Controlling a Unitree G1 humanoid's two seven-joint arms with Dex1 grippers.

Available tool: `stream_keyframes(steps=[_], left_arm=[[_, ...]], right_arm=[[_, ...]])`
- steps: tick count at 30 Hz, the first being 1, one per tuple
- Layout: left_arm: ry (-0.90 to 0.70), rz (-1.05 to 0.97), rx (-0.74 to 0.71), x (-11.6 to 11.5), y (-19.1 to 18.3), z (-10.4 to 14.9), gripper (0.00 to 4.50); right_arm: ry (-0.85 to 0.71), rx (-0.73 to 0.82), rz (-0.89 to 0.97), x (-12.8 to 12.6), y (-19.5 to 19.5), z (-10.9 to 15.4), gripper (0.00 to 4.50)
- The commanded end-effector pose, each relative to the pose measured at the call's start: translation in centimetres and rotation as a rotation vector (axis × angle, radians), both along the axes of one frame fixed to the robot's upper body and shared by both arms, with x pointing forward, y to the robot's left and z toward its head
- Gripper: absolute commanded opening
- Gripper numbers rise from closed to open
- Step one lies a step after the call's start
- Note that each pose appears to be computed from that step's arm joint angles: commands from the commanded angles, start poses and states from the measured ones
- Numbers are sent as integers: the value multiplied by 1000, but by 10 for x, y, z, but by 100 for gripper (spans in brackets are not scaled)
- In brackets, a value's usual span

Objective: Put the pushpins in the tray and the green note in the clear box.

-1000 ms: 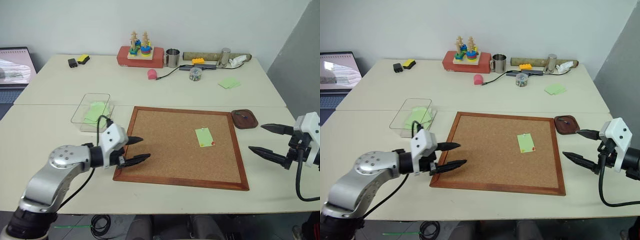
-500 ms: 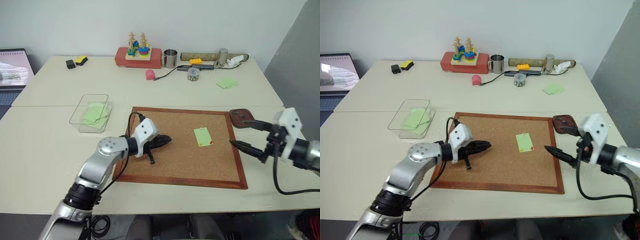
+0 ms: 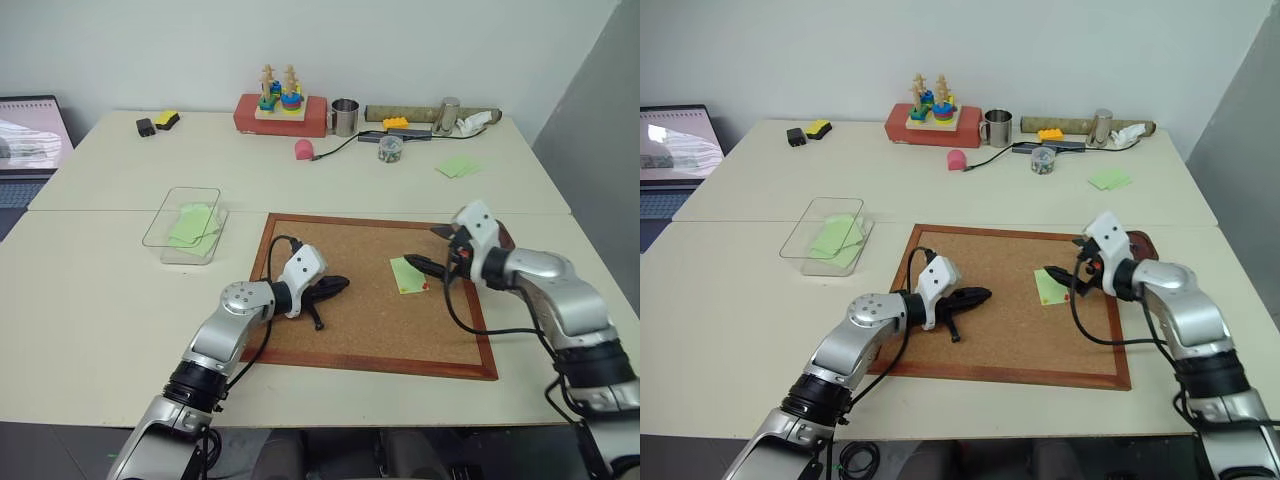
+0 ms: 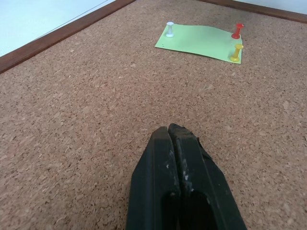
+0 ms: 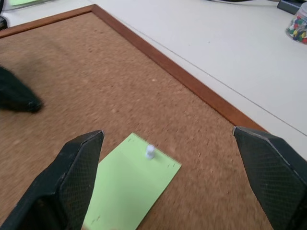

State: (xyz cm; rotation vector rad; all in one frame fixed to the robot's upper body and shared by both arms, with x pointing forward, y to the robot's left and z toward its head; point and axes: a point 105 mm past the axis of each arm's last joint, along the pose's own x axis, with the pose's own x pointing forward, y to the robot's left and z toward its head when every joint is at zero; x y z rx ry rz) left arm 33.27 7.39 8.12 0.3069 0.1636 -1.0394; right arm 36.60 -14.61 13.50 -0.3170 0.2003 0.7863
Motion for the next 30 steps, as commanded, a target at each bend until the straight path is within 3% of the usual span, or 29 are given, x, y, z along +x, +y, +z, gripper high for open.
stream_keyframes(steps=[1, 9, 10, 11, 15, 22, 30], left_arm=[[10, 21, 45, -2, 6, -13, 3], [-2, 26, 70, -7, 6, -18, 3], [-2, 26, 71, -7, 6, -18, 0], [-3, 28, 70, -7, 6, -17, 0], [-5, 30, 69, -7, 6, -17, 0], [-6, 30, 71, -6, 5, -17, 0], [-7, 39, 74, -4, 6, -17, 0]], right_arm=[[-33, -60, 29, 10, 4, -5, 450], [-29, -64, 39, 17, 6, -17, 450], [-29, -64, 39, 17, 6, -18, 416], [-29, -61, 38, 17, 6, -18, 414], [-28, -53, 42, 17, 7, -19, 332], [-18, -49, 50, 16, 8, -21, 159], [-2, -31, 60, 14, 8, -20, 12]])
